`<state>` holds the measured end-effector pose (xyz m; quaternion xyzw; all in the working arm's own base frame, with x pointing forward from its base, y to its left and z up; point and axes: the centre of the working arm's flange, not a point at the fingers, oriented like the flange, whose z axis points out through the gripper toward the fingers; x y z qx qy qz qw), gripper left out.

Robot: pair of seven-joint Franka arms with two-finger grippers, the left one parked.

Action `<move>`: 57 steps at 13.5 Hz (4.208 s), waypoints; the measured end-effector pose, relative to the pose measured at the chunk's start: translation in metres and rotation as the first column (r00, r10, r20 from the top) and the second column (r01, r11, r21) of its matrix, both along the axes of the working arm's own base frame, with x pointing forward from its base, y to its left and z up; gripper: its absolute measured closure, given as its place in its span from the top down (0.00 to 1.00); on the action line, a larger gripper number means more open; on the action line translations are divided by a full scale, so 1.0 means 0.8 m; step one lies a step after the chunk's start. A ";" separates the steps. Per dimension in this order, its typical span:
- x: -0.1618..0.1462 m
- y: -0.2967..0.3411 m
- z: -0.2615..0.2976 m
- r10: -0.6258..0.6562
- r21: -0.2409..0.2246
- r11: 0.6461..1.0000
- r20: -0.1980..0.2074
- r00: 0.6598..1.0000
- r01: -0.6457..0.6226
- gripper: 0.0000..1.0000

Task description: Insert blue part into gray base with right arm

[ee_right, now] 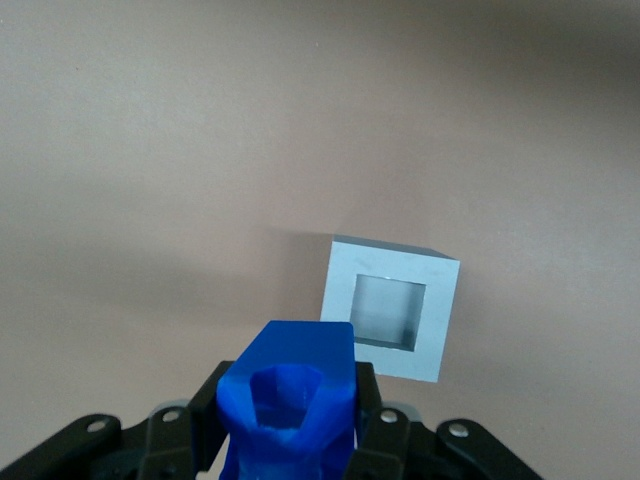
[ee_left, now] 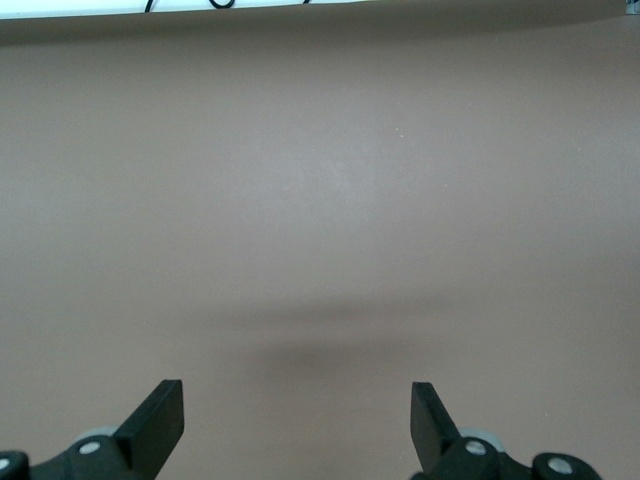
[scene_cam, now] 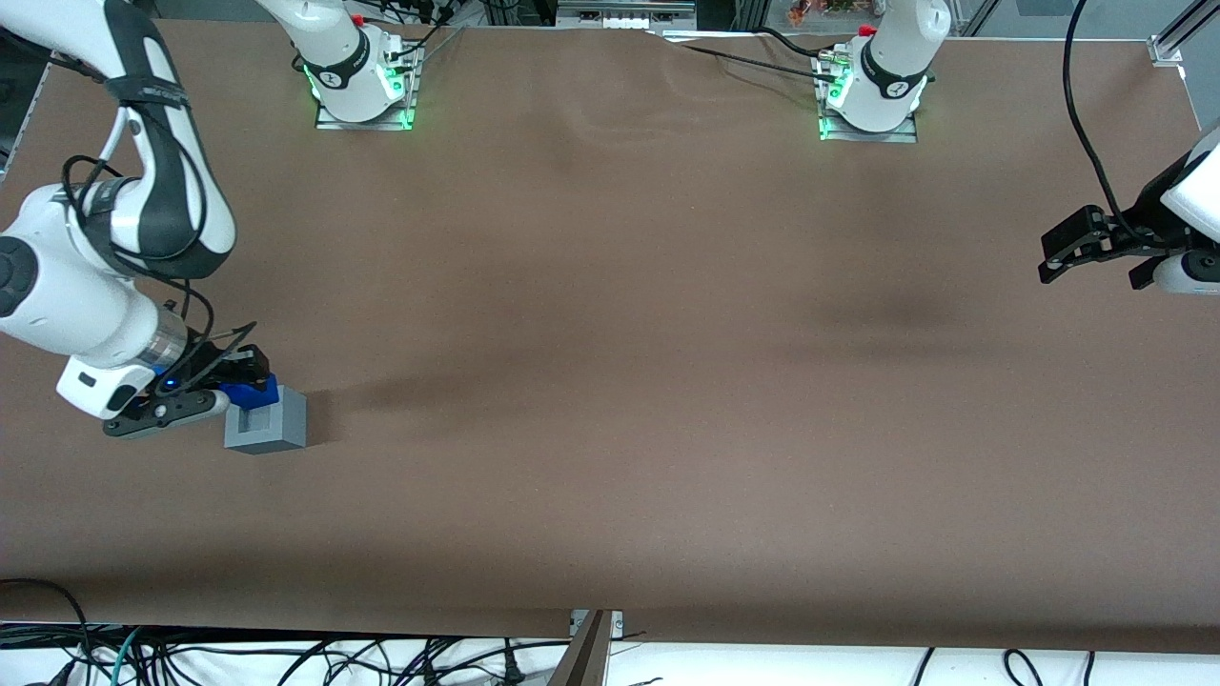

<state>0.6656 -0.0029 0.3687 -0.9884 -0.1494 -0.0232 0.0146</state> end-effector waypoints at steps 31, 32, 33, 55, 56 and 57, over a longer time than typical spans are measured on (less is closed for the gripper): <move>0.041 -0.061 -0.085 -0.105 0.017 0.994 -0.028 0.994 0.105 0.51; 0.042 -0.061 -0.086 -0.108 0.015 0.994 -0.025 0.994 0.108 0.51; 0.042 -0.061 -0.088 -0.114 0.015 0.993 -0.024 0.993 0.115 0.51; -0.085 -0.002 0.264 -0.120 -0.041 0.992 -0.059 0.991 0.117 1.00; -0.100 0.001 0.283 -0.119 -0.045 0.992 -0.065 0.991 0.116 1.00; -0.111 0.002 0.296 -0.120 -0.048 0.992 -0.067 0.990 0.117 1.00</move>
